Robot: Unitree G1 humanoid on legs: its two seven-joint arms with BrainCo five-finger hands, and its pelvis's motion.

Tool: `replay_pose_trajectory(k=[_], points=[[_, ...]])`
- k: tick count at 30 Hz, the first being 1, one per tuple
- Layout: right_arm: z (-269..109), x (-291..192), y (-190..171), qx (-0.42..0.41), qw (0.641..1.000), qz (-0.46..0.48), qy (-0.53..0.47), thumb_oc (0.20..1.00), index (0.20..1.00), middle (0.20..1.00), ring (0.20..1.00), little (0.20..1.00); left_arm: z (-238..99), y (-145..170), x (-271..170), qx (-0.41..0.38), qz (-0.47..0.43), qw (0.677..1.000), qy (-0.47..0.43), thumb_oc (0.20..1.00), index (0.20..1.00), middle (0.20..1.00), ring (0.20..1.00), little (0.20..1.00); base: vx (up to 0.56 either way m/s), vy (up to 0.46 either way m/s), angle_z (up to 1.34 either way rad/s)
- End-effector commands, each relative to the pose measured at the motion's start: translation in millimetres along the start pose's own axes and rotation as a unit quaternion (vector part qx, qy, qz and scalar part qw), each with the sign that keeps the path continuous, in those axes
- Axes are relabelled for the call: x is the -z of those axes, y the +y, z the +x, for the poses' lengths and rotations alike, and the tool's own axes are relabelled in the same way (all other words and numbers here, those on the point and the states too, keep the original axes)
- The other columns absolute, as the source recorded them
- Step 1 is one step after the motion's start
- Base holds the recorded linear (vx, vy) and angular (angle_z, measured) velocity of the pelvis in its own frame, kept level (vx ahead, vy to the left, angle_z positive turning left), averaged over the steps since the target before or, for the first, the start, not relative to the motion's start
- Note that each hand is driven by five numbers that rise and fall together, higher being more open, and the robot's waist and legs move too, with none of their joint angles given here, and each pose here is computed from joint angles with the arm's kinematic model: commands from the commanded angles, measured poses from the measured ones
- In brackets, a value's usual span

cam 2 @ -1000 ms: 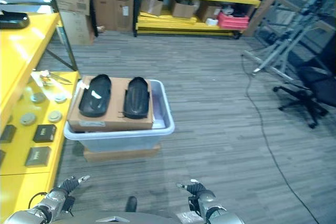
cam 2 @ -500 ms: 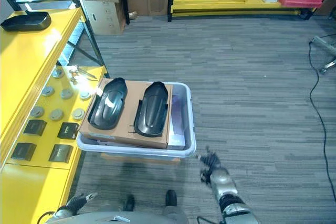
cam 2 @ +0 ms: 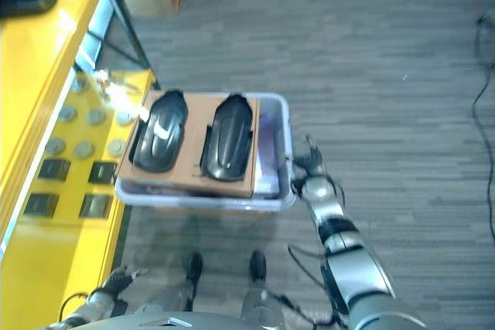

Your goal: Move parts from the plastic box to the shelf.

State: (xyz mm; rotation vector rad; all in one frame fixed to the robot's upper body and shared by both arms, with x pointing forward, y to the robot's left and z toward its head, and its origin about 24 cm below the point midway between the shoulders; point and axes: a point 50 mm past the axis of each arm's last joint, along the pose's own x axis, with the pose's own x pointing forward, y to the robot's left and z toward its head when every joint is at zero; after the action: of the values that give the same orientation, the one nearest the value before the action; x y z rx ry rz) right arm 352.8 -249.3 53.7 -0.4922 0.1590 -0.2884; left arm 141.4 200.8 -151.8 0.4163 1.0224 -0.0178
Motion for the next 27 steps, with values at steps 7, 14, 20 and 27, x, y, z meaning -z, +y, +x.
replay_pose_trajectory(k=[7, 14, 20, 27], points=[[-0.8, -53.4, 17.6, 0.031, 0.993, 0.021, -0.111, 1.000, 1.000, 1.000, 1.000, 1.000, 3.6, -0.6, -13.6, -0.021, 0.029, 0.999, -0.009, 1.000, 1.000, 1.000, 1.000, 1.000, 0.00, 0.027, 0.07], [-14.0, -31.6, 30.2, 0.015, 0.995, -0.016, -0.099, 1.000, 1.000, 1.000, 1.000, 1.000, 1.9, 5.4, -2.5, -0.036, 0.037, 0.999, 0.003, 1.000, 1.000, 1.000, 1.000, 1.000, 0.03, 0.017, 0.07], [-3.0, -12.9, 39.5, -0.001, 0.994, -0.110, -0.021, 1.000, 1.000, 1.000, 1.000, 1.000, 4.0, 9.1, -14.2, -0.044, 0.030, 0.998, -0.014, 1.000, 1.000, 1.000, 1.000, 1.000, -0.05, 0.018, -0.01], [15.3, -12.8, 19.6, 0.003, 0.981, -0.182, 0.065, 1.000, 1.000, 1.000, 1.000, 1.000, 4.4, -11.2, -34.9, -0.002, 0.053, 0.997, -0.048, 1.000, 1.000, 1.000, 1.000, 1.000, -0.02, 0.020, 0.17]])
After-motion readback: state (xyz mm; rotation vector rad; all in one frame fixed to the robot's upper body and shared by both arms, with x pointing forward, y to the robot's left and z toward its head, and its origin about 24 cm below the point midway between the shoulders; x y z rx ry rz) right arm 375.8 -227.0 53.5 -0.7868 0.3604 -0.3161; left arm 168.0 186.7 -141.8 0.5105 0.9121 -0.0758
